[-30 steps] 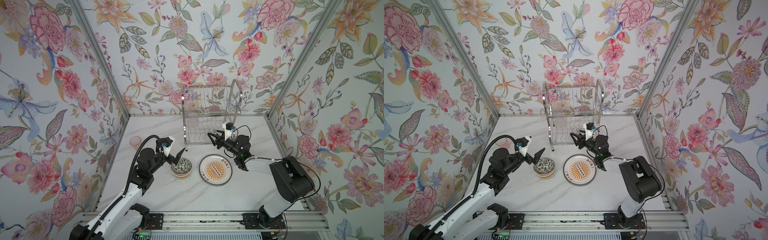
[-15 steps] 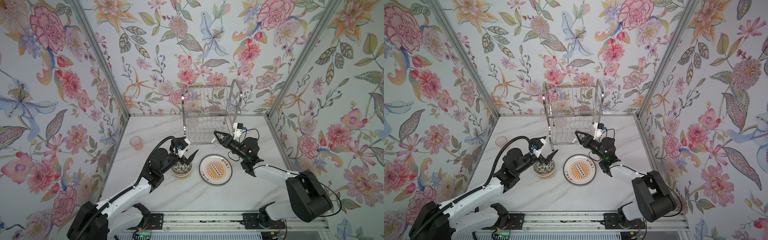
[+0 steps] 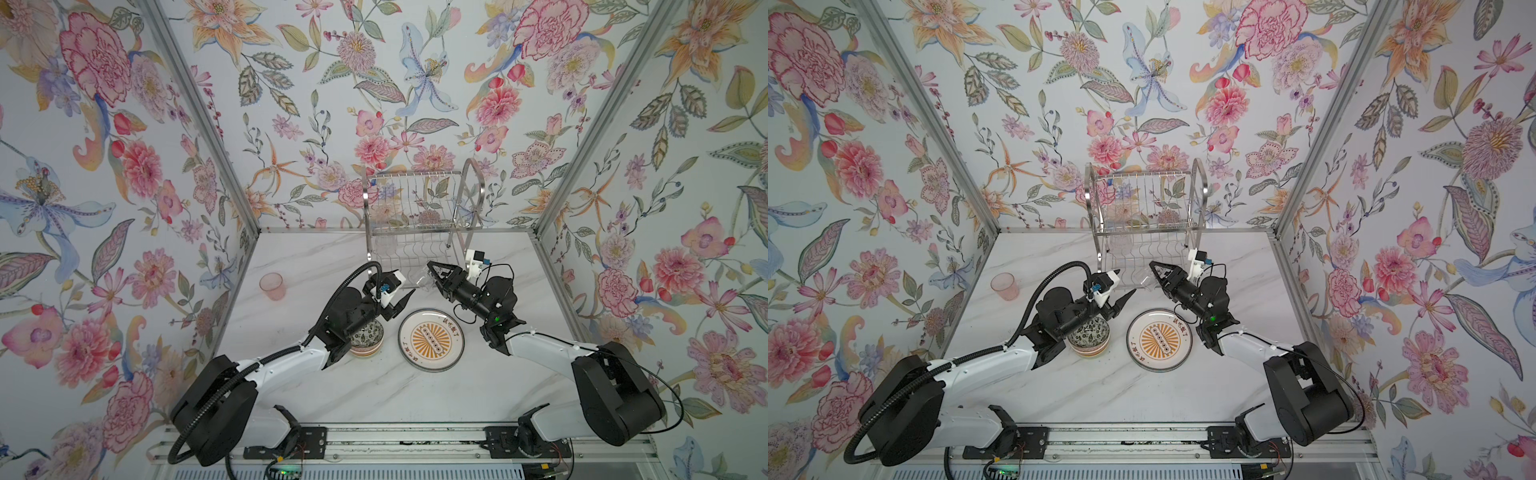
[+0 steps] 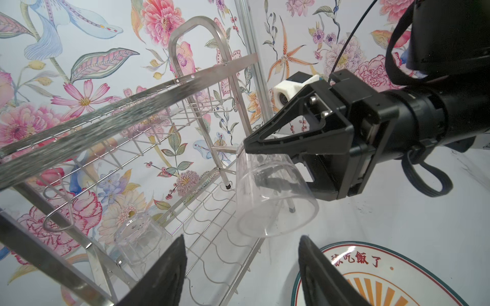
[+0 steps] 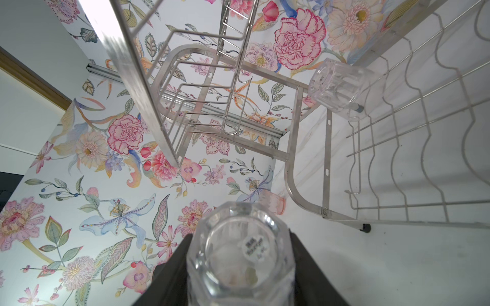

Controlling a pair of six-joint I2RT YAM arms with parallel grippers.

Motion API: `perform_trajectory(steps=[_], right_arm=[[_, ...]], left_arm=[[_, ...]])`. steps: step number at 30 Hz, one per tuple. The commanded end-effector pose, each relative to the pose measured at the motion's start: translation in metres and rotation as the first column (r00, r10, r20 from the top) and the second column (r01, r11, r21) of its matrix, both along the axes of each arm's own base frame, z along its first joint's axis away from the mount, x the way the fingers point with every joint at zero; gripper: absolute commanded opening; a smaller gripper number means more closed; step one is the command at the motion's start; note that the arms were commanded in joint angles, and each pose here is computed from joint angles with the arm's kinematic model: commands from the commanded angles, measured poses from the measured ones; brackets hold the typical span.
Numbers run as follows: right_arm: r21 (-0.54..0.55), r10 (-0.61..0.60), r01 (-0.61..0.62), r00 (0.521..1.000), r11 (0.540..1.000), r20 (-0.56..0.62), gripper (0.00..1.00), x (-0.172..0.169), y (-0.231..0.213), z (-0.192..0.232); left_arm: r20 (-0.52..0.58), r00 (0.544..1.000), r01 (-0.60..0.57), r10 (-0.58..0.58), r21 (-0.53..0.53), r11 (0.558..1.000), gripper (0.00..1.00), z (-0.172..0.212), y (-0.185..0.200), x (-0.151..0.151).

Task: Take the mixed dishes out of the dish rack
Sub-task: 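Close the left gripper on the clear glass and open the right gripper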

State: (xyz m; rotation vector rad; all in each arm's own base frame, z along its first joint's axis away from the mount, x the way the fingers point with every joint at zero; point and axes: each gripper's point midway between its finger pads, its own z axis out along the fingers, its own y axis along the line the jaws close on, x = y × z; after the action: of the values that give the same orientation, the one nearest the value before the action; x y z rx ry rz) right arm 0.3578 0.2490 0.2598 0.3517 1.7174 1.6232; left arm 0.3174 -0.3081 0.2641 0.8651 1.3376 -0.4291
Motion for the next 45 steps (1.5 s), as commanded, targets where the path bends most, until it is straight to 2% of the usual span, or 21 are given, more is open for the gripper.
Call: perform_trajectory(steps=[1, 12, 14, 15, 20, 23, 34, 40, 45], right_arm=[[0.075, 0.0, -0.002, 1.0, 0.997, 0.028, 0.0, -0.004, -0.001, 0.02], [0.087, 0.026, -0.028, 0.999, 0.996, 0.022, 0.0, -0.008, 0.003, 0.019], [0.11, 0.036, -0.039, 0.999, 0.993, 0.022, 0.0, -0.008, 0.005, 0.02], [0.123, 0.043, -0.045, 0.999, 0.991, 0.02, 0.0, -0.008, 0.006, 0.021], [0.134, 0.07, -0.071, 0.998, 0.988, 0.008, 0.0, -0.008, 0.012, 0.02], [0.131, 0.08, -0.08, 0.997, 0.988, 0.0, 0.0, -0.01, 0.014, 0.019], [0.117, 0.085, -0.079, 0.995, 0.99, -0.048, 0.0, -0.012, 0.015, 0.004], [0.118, 0.08, -0.074, 0.995, 0.99, -0.054, 0.0, -0.011, 0.014, 0.0], [0.129, 0.079, -0.073, 0.996, 0.989, -0.042, 0.1, -0.012, 0.013, 0.001]], left_arm=[[0.065, 0.998, 0.027, -0.025, -0.04, 0.999, 0.65, 0.022, -0.015, 0.004], [0.117, 0.991, 0.06, -0.061, 0.008, 0.998, 0.59, 0.02, -0.038, 0.021], [0.131, 0.99, 0.059, -0.057, -0.007, 0.998, 0.56, 0.025, -0.039, 0.023], [0.112, 0.992, 0.066, -0.065, 0.002, 0.998, 0.56, 0.014, -0.044, 0.026], [0.104, 0.991, 0.083, -0.08, -0.025, 0.996, 0.52, 0.009, -0.052, 0.031], [0.105, 0.991, 0.089, -0.084, -0.043, 0.995, 0.43, 0.009, -0.054, 0.032], [0.121, 0.988, 0.101, -0.093, -0.062, 0.993, 0.32, 0.013, -0.057, 0.033], [0.124, 0.987, 0.107, -0.099, -0.063, 0.992, 0.2, 0.017, -0.057, 0.031], [0.107, 0.99, 0.105, -0.096, -0.081, 0.991, 0.13, 0.019, -0.057, 0.032]])
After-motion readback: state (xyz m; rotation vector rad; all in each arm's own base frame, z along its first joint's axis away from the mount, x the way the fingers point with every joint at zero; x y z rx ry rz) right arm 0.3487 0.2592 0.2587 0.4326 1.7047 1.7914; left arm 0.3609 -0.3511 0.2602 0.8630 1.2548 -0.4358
